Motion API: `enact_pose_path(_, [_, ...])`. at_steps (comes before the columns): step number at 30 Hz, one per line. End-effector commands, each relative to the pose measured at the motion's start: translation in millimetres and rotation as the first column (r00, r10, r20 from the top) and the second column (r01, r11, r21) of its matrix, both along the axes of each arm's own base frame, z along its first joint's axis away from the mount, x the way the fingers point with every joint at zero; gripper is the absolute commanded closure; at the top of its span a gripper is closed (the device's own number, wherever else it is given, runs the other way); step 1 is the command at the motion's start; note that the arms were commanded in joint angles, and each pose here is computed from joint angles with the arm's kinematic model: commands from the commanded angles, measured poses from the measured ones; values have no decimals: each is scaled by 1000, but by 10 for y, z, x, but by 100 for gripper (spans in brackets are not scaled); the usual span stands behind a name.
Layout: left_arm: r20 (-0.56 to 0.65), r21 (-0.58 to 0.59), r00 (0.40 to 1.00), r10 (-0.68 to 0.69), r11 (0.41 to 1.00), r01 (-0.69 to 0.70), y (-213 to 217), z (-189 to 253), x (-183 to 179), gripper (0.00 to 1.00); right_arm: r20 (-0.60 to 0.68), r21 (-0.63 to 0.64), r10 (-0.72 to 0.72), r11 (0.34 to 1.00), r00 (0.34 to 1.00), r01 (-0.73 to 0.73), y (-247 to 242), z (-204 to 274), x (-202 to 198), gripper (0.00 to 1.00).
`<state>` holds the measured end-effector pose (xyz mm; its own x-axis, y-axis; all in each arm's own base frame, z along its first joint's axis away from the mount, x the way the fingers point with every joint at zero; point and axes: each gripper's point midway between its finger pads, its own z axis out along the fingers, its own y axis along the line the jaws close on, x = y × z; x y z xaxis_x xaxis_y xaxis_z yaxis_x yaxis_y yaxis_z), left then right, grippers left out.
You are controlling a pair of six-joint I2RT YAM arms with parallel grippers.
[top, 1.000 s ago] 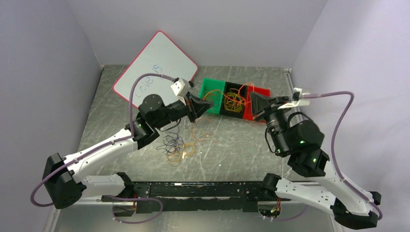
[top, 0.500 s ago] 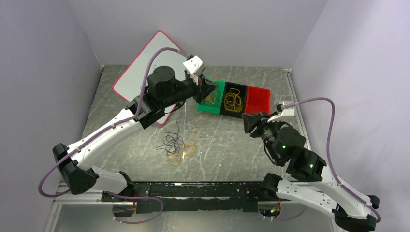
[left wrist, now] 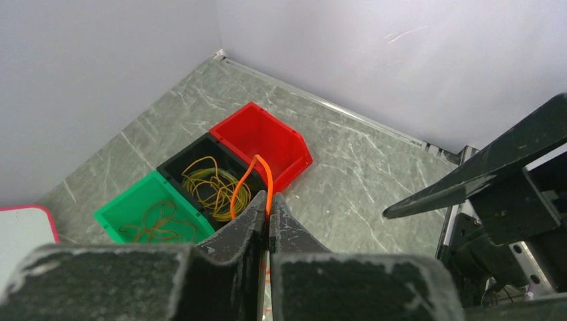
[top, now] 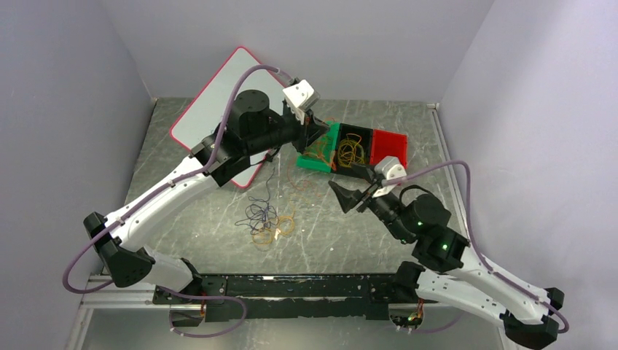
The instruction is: Untangle the cables
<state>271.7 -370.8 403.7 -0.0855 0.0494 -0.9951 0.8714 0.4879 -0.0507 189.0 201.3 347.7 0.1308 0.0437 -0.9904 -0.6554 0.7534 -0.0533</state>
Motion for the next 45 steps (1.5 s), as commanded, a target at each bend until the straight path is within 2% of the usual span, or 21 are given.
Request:
enact_pose_path(1, [39,-16,999,-33,999,34,77,228,-107,93,144,-3,77,997,987,-77,200,187,-26,28])
enact_pose_path(4, [39,-22,999,-34,999,35,106,258,-138,93,144,16,110,993,984,-113,356,162,-3,19])
enact_pose_path(10, [51,-39,997,-50,998,52,158,325,-223,93,147,16,153,988,977,-157,587,97,52,16])
enact_pose_path(15, [88,-46,993,-82,995,87,256,417,-372,93,156,-11,164,986,974,-165,594,49,108,17])
enact_pose_path(23, [91,-33,995,-52,998,55,445,406,-459,93,138,-37,184,983,973,-181,522,75,103,18])
enact_pose_path(31, [83,-37,993,-78,996,81,465,390,-539,93,132,-29,318,948,939,-317,790,159,-13,18])
enact_pose_path(45, [102,-65,981,-162,983,169,486,424,-758,93,171,-25,293,956,941,-293,828,266,71,26])
